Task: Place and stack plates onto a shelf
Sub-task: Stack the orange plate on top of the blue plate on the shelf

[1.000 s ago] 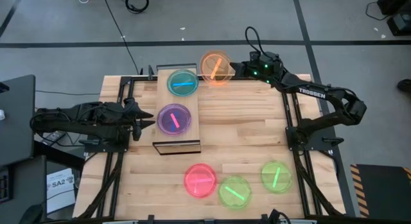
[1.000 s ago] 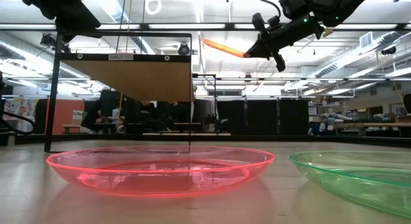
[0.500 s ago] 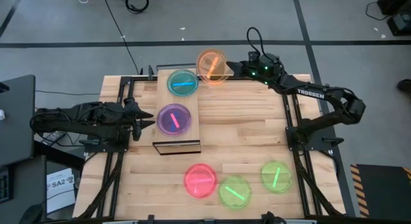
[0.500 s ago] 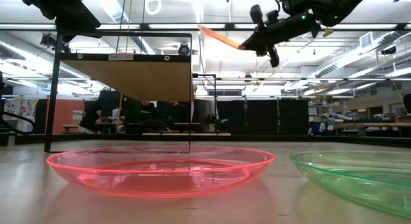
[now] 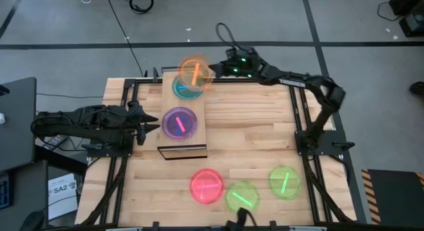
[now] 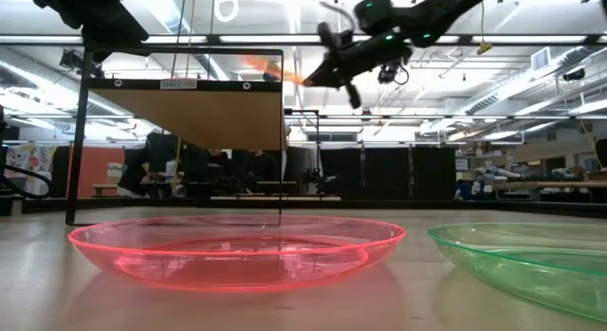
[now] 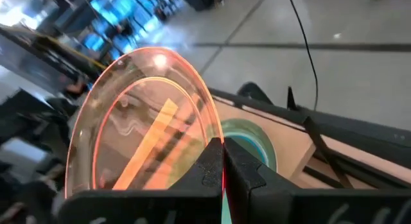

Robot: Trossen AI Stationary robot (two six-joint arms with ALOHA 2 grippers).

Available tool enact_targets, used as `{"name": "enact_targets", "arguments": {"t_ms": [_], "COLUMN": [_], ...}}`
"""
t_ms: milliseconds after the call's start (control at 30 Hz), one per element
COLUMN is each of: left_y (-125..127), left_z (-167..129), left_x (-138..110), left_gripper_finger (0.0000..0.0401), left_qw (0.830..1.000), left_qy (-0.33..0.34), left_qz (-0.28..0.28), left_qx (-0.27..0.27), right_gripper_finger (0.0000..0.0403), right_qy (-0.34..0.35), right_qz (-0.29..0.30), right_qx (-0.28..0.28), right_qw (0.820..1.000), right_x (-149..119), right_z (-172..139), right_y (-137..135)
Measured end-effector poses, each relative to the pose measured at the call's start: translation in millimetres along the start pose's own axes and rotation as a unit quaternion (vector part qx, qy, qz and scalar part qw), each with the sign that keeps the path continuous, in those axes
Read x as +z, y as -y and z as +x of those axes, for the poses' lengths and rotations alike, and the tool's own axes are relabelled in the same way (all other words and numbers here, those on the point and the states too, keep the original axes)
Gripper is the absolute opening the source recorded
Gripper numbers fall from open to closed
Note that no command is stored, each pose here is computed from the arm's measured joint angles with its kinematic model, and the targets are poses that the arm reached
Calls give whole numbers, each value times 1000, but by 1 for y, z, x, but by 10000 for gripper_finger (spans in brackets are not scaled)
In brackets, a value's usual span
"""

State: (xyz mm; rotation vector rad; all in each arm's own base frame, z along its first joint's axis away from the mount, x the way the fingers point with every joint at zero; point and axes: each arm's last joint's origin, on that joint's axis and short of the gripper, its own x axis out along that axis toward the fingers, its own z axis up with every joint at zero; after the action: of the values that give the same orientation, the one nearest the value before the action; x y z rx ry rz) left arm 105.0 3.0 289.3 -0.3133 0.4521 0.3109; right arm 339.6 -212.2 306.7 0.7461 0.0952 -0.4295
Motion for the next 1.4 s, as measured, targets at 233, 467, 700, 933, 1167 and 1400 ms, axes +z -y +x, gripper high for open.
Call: {"name": "enact_targets", "arguments": {"t_ms": [233,467,700,933,1167,1400], "left_y": [0,0,0,0,0,0], "left_z": [0,0,0,0,0,0], "left_x": [0,0,0,0,0,0], "left_gripper_finger": [160,160,160,160,160,160], "left_qw": [1000,1000,1000,1000,1000,1000], "left_qy": [0,0,0,0,0,0], "left_qz": [0,0,0,0,0,0], "left_qx": [0,0,0,0,0,0], "right_gripper_finger": [6,6,8,20,25,27], "right_qy": [-57,-91,-93,-93,-93,-92], "right_qz": [-9,-13,-13,-14,-14,-14], "right_qx": [-29,-51,-58,-58,-58,-59], "right_qw": [998,994,994,994,994,994], "right_x": [-4,-14,-15,-15,-15,-15], "right_z": [45,64,64,64,64,64], "right_y": [6,17,18,17,17,17]}}
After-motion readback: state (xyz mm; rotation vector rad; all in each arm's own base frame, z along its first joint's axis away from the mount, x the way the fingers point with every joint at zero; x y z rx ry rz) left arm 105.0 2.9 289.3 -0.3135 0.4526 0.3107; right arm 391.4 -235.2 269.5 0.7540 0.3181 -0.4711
